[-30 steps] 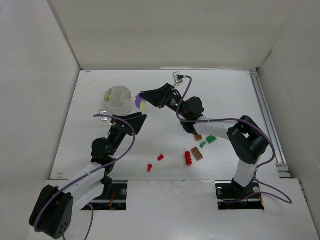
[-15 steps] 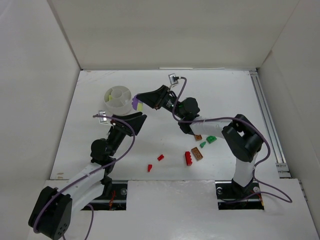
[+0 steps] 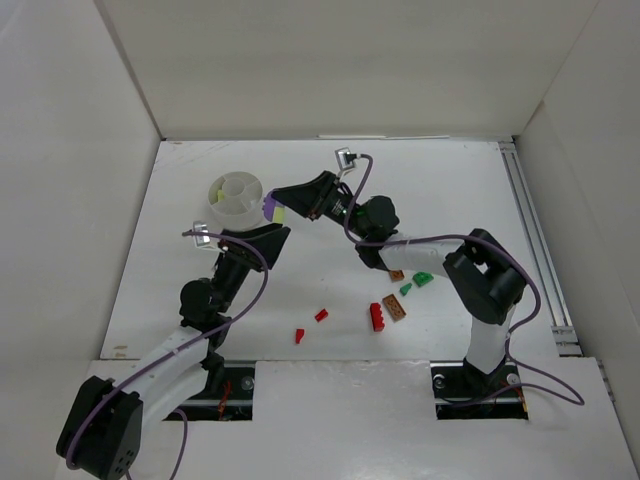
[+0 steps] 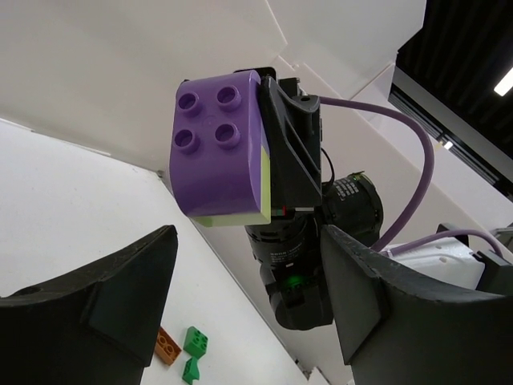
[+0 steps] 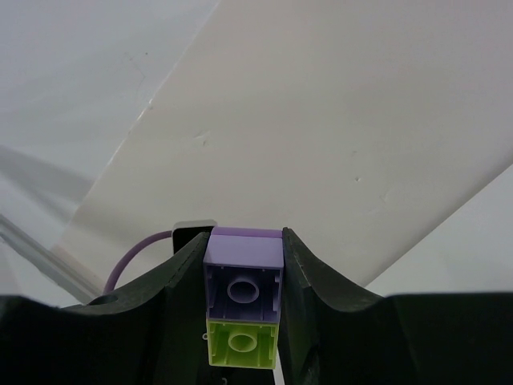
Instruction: Sort the legos into containers by color
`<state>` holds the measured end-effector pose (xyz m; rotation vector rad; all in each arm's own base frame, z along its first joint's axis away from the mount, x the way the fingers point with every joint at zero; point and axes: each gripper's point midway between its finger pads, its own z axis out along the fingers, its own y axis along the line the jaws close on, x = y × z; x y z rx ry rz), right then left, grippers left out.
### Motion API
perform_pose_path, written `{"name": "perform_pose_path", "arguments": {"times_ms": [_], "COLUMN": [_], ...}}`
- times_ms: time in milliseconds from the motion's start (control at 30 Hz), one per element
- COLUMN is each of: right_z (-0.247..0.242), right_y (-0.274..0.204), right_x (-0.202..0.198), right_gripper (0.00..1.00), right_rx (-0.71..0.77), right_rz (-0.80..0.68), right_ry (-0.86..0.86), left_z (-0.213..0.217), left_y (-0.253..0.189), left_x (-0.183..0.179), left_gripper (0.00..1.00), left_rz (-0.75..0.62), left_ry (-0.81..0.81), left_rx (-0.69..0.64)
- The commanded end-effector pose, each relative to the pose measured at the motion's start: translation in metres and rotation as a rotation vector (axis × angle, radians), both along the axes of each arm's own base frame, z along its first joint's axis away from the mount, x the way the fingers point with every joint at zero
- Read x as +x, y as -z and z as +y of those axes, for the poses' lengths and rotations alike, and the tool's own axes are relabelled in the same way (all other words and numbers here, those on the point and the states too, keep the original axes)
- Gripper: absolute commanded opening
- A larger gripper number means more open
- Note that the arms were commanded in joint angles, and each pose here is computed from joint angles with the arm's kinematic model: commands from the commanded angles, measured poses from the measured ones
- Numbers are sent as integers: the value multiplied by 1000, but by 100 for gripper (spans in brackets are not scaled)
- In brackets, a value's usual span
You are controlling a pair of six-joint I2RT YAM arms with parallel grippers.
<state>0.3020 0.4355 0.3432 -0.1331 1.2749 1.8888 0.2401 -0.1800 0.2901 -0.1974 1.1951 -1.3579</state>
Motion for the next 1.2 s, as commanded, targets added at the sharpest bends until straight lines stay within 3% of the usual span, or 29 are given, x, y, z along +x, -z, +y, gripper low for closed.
{"name": "perform_pose_path", "arguments": {"times_ms": [0,333,500,567,667,933,1033,1100,1167], "right_z": [-38,-32,-32,-33,-35,-35,-31,-30,-28], "right_y": [-85,-84,-82,-83,-85,-81,-83,-86,-89], "right_x": [-55,-55,-56,-57,-58,-59,-61,-62,-60], "right_gripper": [22,22,22,22,22,22,22,22,22], "right_rx": [326,331,337,344,352,364,372,375,372], "right_rz": [-315,-308,-315,-321,-321,-323,-328,-350,-363], "right_ry": [-48,-63,-63,-63,-70,-77,-86,-87,-76], "left_z": [25,27,34,35,37,29,11,-4,-16], "left_y": [-103,-103,-108,-106,-105,-109,-103,-96,-88], "left_x": [-53,-57,-64,-65,-66,-68,-55,-39,-39], "left_gripper": [68,63,49,38,34,33,30,19,19], "left_rz": [-416,-437,-460,-464,-463,-476,-421,-340,-309], "left_ry": [-4,-4,-21,-27,-34,8,53,83,120], "left_rx": [-192,-202,-229,-224,-230,-209,-157,-117,-109]}}
